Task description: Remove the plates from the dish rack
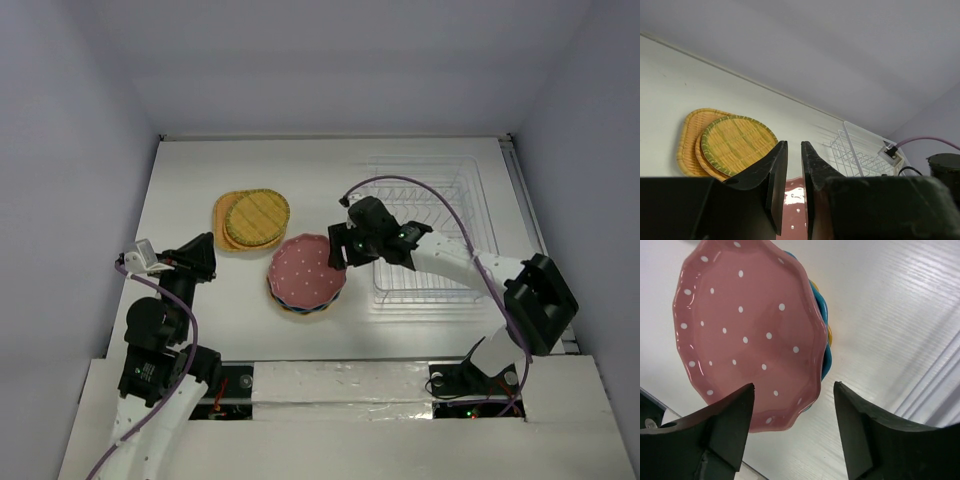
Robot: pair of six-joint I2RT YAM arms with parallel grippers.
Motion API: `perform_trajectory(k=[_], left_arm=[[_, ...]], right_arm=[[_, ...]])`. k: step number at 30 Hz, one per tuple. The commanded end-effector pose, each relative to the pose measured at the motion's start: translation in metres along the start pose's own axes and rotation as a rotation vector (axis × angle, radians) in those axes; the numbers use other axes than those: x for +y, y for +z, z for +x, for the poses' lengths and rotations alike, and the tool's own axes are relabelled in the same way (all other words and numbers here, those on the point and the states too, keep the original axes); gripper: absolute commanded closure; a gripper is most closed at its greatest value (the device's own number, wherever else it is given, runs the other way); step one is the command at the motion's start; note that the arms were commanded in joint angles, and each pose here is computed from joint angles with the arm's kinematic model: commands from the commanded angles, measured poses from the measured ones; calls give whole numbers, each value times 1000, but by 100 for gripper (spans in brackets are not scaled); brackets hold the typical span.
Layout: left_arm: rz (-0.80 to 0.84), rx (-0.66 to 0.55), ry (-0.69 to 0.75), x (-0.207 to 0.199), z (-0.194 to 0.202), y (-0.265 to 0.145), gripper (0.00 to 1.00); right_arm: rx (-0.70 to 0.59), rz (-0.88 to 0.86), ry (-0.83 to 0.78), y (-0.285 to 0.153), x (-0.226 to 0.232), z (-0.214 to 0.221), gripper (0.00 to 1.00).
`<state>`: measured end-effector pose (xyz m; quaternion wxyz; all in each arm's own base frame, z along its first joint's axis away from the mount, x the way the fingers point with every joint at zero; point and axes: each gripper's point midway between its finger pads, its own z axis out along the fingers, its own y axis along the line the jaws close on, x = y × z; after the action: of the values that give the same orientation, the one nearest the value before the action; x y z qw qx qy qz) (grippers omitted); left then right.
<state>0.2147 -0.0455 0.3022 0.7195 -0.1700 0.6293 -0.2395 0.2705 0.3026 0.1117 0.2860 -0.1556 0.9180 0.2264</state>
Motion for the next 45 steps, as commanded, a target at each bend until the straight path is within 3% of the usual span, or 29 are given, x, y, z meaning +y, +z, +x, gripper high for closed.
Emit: perform_trajectory(k=[1,5,15,16,20,23,26,27,28,29,30,32,34,37,40,41,44,45], left_arm=[[23,-42,-9,-9,-16,2,85],[22,-41,-9,-9,-15,2,85],[24,-44,-8,-10,-17,2,74],[24,-43,-8,-10,-16,2,71],[23,-42,-12,-10,-15,3,42],[16,-47,-10,-8,-17,3,31],[13,-61,-13,-7,-21,2,21],[15,-63,-15,-8,-22,0,20],[13,-60,-16,-7,-21,0,18],[5,-63,-15,-6,-23,0,17],[5,-63,-14,-6,-23,-1,16],[1,-58,-12,-6,-22,0,14],[-6,-47,-9,-6,-21,2,12],[-5,-48,6,-9,-26,5,11],[-1,-56,16,-17,-39,7,11],[1,-58,17,-19,-42,8,11],[15,-84,20,-27,-56,9,11],[15,-84,22,-27,-55,10,11]], right_arm=[[-93,61,-28,-19,-9,-19,27],[-134,101,-27,-28,-17,-24,19],[-218,384,52,-41,-95,-39,26],[-235,407,63,-45,-103,-43,26],[-299,345,60,-66,-87,-63,22],[-334,191,51,-84,-55,-77,18],[-496,70,50,-139,-26,-108,20],[-601,25,52,-176,-17,-122,21],[-673,0,55,-201,-12,-130,26],[-746,-3,67,-224,-12,-136,39],[-890,-51,76,-275,-6,-142,53],[-1032,-37,112,-321,-16,-141,100],[-1214,-36,170,-383,-29,-130,100],[-1321,-21,211,-412,-45,-112,100],[-1361,15,242,-418,-60,-95,68],[-1354,33,249,-415,-64,-94,44],[-1289,91,276,-389,-74,-91,6],[-1259,103,277,-376,-75,-92,3]])
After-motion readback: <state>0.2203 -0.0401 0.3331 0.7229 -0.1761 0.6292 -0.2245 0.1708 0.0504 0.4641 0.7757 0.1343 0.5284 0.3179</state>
